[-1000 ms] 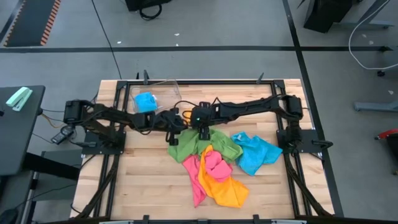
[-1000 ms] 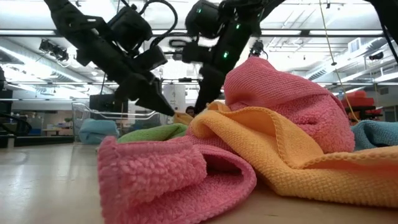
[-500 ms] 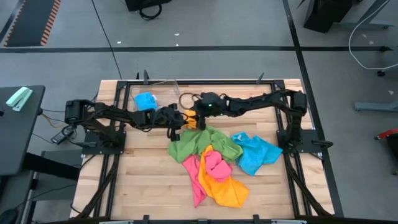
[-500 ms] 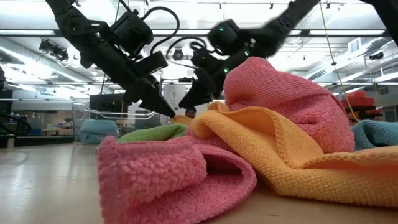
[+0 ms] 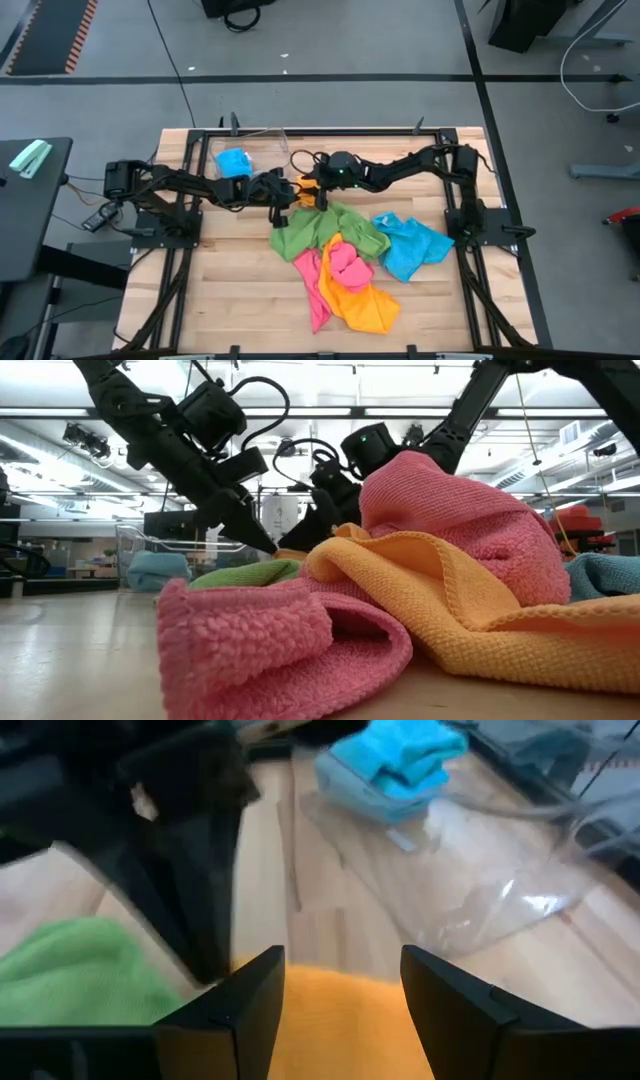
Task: Fold microfiber towels
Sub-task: Fold the top orange microfiber towel, then stack the top orange microfiber towel on top of the blue microfiber towel
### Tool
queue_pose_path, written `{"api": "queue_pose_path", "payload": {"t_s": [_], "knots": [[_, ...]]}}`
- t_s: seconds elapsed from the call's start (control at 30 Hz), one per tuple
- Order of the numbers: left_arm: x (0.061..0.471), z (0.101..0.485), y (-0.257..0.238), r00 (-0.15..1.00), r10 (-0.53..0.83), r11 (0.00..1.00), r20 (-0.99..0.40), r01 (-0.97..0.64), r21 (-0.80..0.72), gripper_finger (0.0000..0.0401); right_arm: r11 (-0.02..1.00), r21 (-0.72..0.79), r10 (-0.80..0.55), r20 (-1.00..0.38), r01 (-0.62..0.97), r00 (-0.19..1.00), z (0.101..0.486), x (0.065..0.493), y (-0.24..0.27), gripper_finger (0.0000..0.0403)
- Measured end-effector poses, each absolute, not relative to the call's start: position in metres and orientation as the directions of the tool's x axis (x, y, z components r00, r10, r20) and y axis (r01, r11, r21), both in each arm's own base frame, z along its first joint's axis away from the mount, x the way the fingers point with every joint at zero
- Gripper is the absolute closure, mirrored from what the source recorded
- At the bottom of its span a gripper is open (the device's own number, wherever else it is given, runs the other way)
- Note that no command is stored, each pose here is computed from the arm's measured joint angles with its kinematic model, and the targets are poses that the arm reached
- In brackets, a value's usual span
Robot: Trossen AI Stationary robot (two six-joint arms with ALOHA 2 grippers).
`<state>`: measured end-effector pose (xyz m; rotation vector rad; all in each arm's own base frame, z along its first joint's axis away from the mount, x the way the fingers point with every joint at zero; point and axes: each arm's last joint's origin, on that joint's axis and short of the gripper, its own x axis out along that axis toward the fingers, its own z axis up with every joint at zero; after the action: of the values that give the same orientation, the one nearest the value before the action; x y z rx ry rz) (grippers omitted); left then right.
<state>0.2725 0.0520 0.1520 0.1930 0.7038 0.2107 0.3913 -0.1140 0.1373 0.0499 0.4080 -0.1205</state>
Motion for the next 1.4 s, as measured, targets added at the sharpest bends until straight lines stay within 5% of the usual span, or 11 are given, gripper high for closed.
{"api": "queue_pose_path", "payload": {"t_s": [0.5, 0.8, 1.0, 1.4], "knots": [[0.273, 0.152, 0.045, 0.745, 0.237, 0.961, -0.623, -0.086, 0.262, 0.038, 0.991, 0.074, -0.062, -0.506, 0.115, 0.86, 0.092, 0.396, -0.103, 0.0194], [0.274, 0.152, 0.044, 0.75, 0.234, 0.959, -0.619, -0.074, 0.273, 0.0382, 0.991, 0.006, -0.12, -0.419, 0.135, 0.9, 0.143, 0.391, -0.103, 0.0194], [0.273, 0.152, 0.044, 0.745, 0.235, 0.938, -0.624, -0.007, 0.345, 0.0382, 0.988, -0.006, -0.136, -0.479, 0.152, 0.867, 0.16, 0.379, -0.109, 0.0194], [0.275, 0.134, 0.044, 0.668, 0.339, 0.574, -0.663, 0.411, 0.708, 0.0217, 0.986, 0.017, -0.12, -0.609, 0.165, 0.784, 0.156, 0.365, -0.114, 0.0194]]}}
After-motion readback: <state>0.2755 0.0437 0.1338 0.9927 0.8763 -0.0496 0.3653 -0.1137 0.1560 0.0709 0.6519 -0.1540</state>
